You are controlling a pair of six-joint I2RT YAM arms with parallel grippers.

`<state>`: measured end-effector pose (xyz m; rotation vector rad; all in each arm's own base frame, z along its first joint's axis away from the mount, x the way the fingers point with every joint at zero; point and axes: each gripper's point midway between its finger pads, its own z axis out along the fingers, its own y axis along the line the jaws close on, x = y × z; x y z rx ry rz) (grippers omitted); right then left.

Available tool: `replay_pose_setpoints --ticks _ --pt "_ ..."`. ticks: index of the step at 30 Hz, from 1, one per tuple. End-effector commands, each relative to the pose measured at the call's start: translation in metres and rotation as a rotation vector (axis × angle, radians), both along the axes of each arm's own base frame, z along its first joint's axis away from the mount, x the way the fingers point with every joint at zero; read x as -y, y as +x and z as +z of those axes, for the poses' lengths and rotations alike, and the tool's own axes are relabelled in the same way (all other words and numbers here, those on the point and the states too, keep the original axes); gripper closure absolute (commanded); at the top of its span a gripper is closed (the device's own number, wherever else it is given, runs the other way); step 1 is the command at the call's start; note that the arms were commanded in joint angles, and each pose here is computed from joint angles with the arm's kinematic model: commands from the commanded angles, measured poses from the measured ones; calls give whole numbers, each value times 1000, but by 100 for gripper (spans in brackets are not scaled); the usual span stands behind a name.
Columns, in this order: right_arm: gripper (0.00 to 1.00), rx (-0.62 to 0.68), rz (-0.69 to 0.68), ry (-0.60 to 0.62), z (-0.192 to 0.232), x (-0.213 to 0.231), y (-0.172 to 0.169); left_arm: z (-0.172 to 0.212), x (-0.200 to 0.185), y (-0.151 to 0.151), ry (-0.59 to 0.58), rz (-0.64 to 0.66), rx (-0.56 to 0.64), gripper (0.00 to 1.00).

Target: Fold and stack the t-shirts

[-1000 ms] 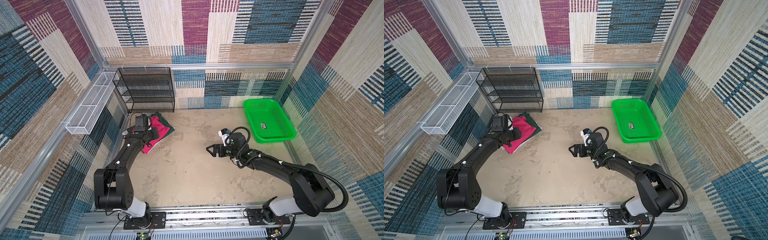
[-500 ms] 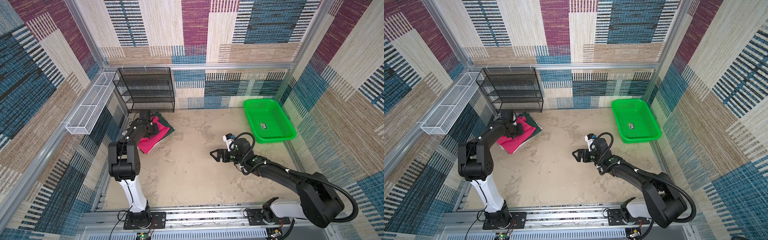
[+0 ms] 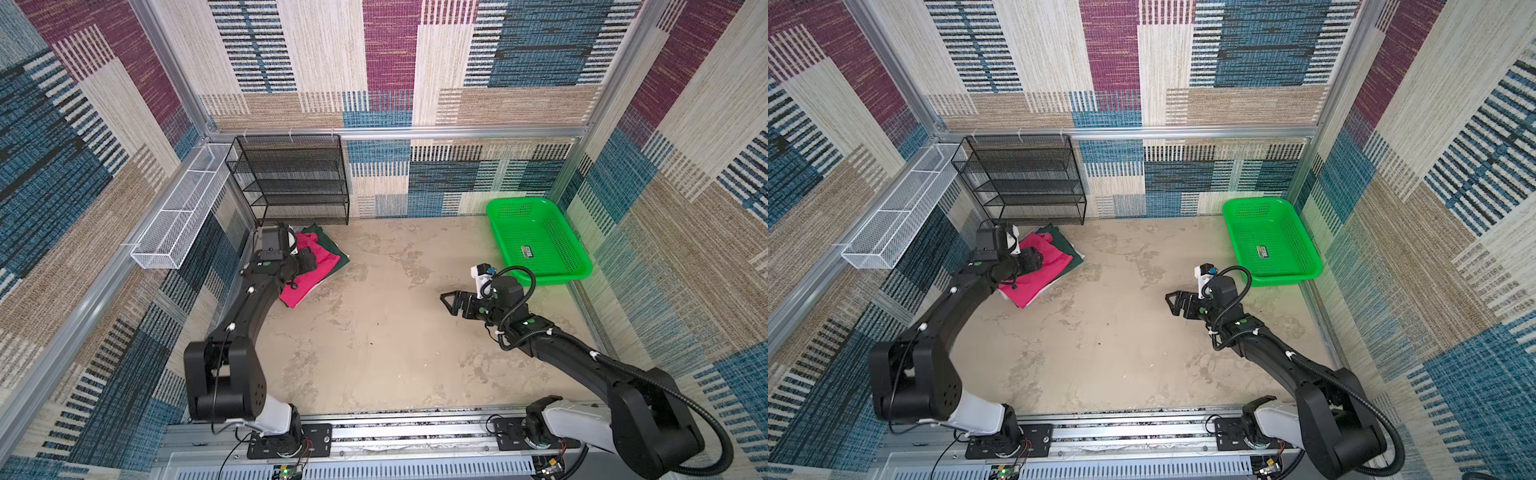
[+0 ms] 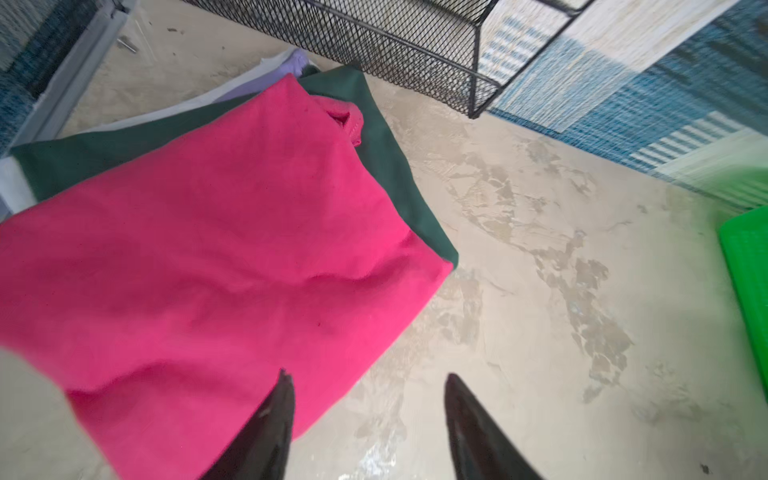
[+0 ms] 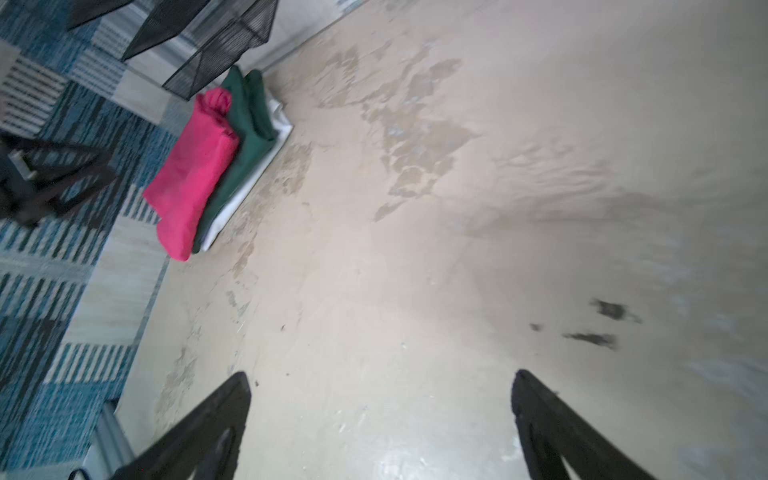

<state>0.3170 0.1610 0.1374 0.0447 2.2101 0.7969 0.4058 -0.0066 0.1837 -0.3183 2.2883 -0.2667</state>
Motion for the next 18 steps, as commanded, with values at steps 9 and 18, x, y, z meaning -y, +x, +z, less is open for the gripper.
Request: replay_pose_setpoints --ticks 9,18 --pt "1 451 -743 -297 48 159 -10 -58 -72 -105 297 330 92 0" --pt "1 677 -637 -535 36 155 0 -65 -54 -56 329 182 336 1"
